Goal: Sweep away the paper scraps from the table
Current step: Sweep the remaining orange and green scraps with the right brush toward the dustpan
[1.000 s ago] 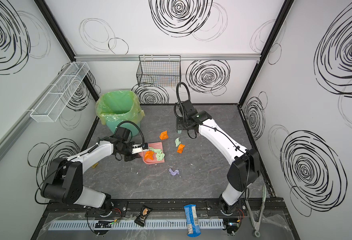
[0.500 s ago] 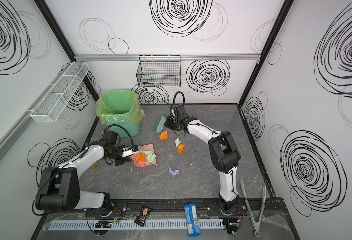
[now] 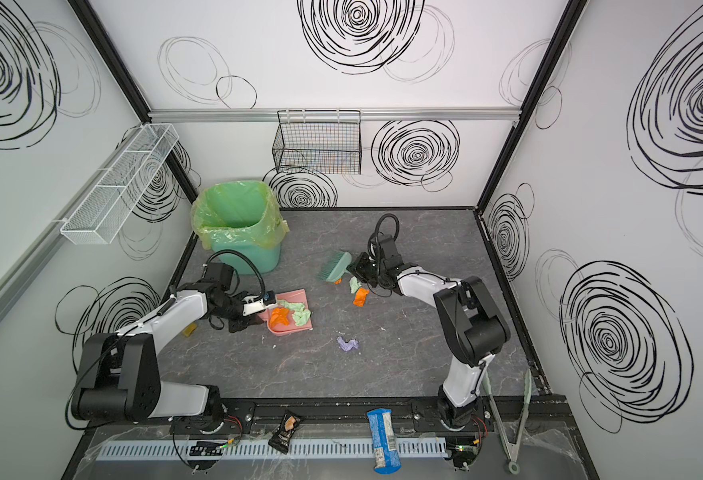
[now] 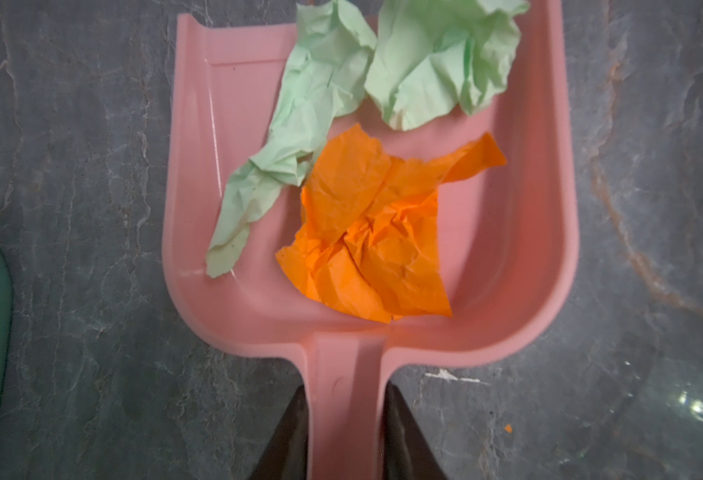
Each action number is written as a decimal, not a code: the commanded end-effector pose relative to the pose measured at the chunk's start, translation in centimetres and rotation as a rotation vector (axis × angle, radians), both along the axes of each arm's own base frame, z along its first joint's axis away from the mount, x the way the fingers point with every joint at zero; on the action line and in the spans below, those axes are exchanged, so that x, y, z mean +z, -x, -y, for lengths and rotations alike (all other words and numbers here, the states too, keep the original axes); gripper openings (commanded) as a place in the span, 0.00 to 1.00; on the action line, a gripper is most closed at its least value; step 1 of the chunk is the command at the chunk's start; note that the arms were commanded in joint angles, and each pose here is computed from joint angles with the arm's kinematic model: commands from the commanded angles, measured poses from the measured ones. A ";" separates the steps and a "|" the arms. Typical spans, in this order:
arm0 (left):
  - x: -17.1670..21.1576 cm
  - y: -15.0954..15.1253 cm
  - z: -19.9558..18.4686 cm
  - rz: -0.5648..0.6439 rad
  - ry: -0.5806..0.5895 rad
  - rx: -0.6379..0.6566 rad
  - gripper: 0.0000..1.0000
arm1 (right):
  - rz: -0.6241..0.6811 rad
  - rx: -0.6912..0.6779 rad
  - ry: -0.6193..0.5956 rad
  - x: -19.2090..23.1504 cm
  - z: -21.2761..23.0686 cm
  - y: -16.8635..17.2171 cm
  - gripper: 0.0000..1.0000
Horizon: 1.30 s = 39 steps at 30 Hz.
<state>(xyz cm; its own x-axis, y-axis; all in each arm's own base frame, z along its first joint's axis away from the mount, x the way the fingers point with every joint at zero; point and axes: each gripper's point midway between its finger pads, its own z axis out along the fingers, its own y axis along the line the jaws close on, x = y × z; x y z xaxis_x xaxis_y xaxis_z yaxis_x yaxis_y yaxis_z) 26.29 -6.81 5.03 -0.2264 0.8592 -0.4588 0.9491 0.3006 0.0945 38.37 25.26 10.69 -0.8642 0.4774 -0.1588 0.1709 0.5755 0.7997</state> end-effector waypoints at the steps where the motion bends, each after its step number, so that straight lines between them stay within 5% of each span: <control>1: 0.4 -0.2 0.6 0.012 0.027 -0.027 0.00 | 0.003 -0.021 -0.012 0.3 1.8 2.4 0.00; 10: 0.2 -0.6 1.4 0.015 0.020 -0.035 0.00 | 0.043 -0.044 0.019 2.5 6.2 8.8 0.00; 16: 0.3 -0.3 2.9 0.029 -0.007 -0.058 0.00 | 0.278 0.029 0.032 9.6 6.6 9.7 0.00; 20: 0.4 0.0 3.8 0.058 -0.026 -0.067 0.00 | 0.388 0.061 0.363 12.8 10.3 8.4 0.00; 24: 0.6 -0.3 4.2 0.067 -0.039 -0.072 0.00 | 0.219 0.045 0.874 11.5 17.0 6.9 0.00; 27: 0.7 -0.9 4.4 0.067 -0.052 -0.075 0.00 | 0.079 0.046 1.129 10.6 20.2 6.2 0.00; 31: 1.1 -1.7 4.8 0.059 -0.066 -0.086 0.00 | -0.051 0.071 1.289 9.9 21.0 5.1 0.00; 39: 1.0 -2.7 5.7 0.062 -0.069 -0.102 0.00 | -0.071 0.271 1.608 6.3 15.4 2.5 0.00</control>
<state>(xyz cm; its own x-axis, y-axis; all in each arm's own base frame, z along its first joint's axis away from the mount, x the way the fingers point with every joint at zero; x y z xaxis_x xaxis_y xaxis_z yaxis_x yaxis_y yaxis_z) 28.52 -11.97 5.82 -0.1131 0.9078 -0.4039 0.9649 0.1972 0.1731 36.28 10.22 15.85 -0.9205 -0.1992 -0.3360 -0.0225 0.8859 -0.4634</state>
